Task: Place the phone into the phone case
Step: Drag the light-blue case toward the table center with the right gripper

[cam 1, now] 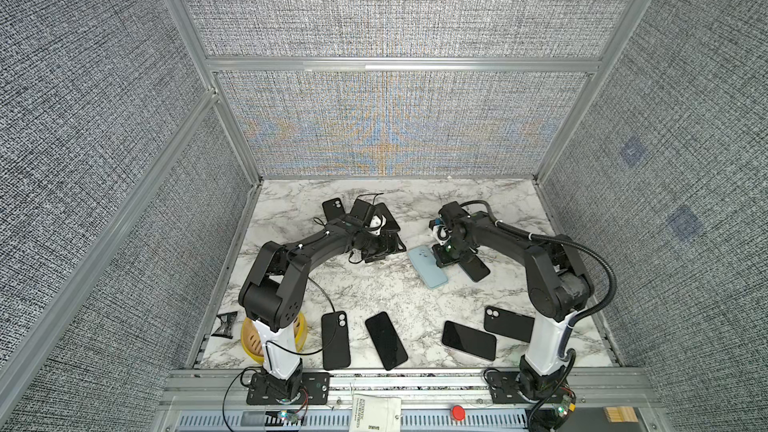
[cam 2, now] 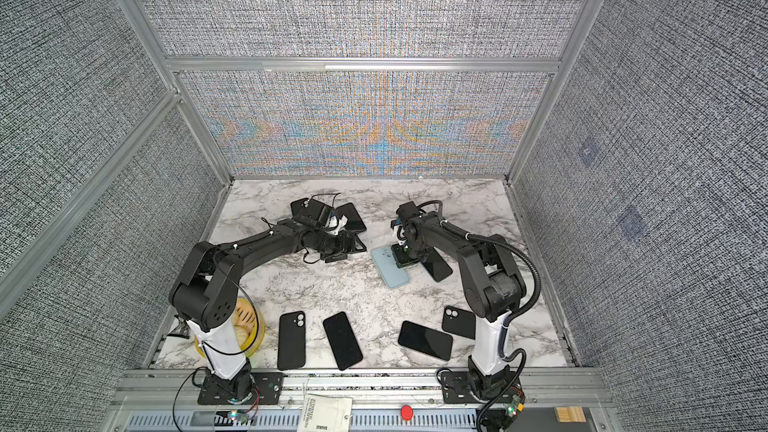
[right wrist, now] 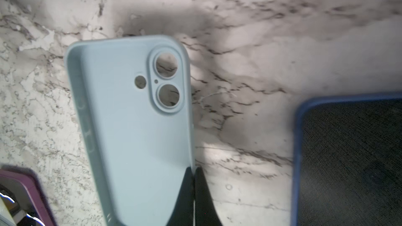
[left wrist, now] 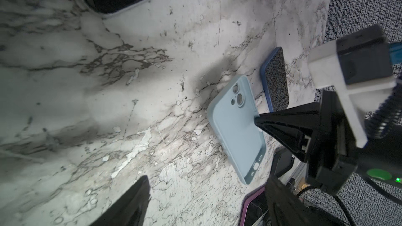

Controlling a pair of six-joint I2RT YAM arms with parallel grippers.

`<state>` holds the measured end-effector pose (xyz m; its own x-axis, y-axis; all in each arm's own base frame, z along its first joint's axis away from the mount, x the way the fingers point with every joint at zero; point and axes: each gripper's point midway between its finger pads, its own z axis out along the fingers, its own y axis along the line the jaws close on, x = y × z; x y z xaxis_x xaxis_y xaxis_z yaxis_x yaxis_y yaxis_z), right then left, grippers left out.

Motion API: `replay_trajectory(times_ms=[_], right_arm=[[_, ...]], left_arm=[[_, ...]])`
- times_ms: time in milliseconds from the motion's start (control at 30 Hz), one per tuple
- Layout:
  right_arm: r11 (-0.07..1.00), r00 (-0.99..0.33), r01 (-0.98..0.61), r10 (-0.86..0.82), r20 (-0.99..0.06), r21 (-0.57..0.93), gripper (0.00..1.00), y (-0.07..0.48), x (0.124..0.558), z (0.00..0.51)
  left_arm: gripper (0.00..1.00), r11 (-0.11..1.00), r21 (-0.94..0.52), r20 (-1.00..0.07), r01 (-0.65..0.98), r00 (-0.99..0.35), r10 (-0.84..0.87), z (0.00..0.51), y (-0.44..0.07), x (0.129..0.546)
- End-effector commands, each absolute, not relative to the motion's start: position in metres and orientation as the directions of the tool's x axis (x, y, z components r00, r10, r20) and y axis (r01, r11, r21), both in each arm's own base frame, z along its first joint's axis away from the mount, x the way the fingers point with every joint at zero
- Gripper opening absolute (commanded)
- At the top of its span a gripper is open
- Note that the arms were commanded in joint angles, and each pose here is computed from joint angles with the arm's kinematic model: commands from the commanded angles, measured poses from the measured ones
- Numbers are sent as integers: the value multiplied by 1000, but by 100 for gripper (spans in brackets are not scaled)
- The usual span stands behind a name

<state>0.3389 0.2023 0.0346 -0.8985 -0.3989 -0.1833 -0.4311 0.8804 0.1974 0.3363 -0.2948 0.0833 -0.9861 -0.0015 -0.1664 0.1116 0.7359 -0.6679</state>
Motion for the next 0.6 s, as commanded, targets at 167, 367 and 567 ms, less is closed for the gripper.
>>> replay_trajectory(times_ms=[167,367,567], right_arm=[[814,-831,-554,-526,-180,176,5,222,332,31],[810,-827,-560,-534,-178,172,14,222,329,26],[791,-806,-588,-553,-212,169,22,226,329,33]], left_arm=[[85,733,-669,-181,122,-983,-1,84,-294,337],[85,749,-650,-189,129,-982,5,84,-293,342],[85,755,-645,-169,117,-986,9,81,-294,343]])
